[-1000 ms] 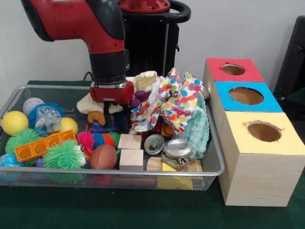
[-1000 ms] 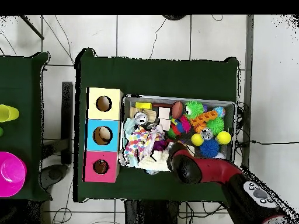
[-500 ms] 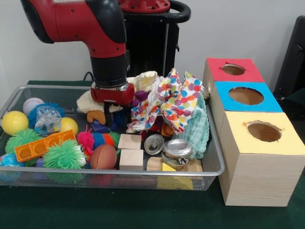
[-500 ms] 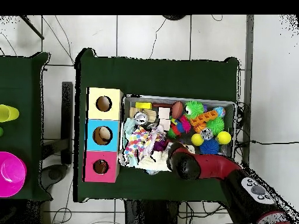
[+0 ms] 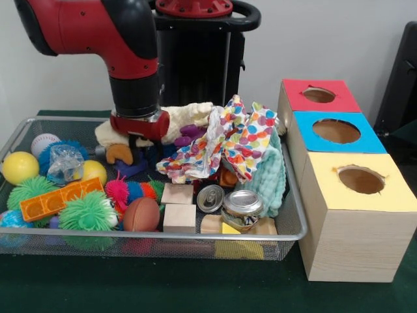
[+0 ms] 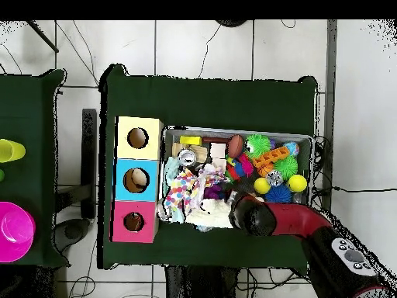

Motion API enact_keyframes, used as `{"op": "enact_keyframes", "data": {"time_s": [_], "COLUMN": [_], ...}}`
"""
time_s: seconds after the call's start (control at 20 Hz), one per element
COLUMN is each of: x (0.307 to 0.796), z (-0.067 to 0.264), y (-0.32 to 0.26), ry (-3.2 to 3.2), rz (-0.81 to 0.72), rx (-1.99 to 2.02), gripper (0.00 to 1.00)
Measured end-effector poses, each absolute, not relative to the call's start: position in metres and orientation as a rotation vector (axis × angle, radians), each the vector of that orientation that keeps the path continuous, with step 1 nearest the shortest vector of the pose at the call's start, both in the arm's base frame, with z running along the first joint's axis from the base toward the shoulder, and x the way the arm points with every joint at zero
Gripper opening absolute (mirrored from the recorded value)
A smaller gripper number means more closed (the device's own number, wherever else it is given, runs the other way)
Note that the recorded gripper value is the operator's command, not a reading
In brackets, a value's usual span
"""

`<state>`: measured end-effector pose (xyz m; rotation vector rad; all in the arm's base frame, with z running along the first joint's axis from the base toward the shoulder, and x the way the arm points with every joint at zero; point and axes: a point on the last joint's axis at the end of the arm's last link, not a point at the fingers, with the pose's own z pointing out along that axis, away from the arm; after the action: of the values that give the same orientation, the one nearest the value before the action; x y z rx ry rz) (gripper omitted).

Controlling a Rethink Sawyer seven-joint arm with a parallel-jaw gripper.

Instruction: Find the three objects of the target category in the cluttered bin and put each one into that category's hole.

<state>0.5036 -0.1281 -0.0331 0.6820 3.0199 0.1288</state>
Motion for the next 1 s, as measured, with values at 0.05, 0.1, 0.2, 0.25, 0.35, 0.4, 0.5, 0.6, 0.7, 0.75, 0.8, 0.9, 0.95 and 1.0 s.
{"op": "enact_keyframes", "data": {"time_s": [0.05, 0.1, 0.2, 0.25, 0.35, 0.4, 0.5, 0.6, 0.7, 0.75, 0.8, 0.9, 0.95, 1.0], "x": [0.504, 0.504, 0.505, 0.505, 0.505, 0.505, 0.505, 0.505, 0.505, 0.505, 0.505, 0.505, 0.505, 0.505], "z": [-0.030, -0.029, -0.027, -0.026, -0.025, -0.025, -0.025, -0.025, -0.025, -0.025, -0.025, -0.025, -0.025, -0.025], "y": [-0.134, -0.136, -0.140, -0.144, -0.146, -0.146, -0.147, -0.147, -0.147, -0.147, -0.147, -0.147, -0.147, -0.147], "ry": [3.033, 3.035, 3.043, 3.052, 3.060, 3.064, 3.065, 3.065, 3.065, 3.065, 3.065, 3.065, 3.065, 3.066], "rz": [0.116, 0.114, 0.103, 0.092, 0.086, 0.083, 0.082, 0.081, 0.083, 0.083, 0.084, 0.085, 0.085, 0.084], "rx": [0.695, 0.698, 0.705, 0.713, 0.717, 0.718, 0.718, 0.719, 0.720, 0.720, 0.721, 0.722, 0.722, 0.722], "gripper": [1.00, 1.00, 1.00, 1.00, 1.00, 1.00, 1.00, 1.00, 1.00, 1.00, 1.00, 1.00, 1.00, 1.00]}}
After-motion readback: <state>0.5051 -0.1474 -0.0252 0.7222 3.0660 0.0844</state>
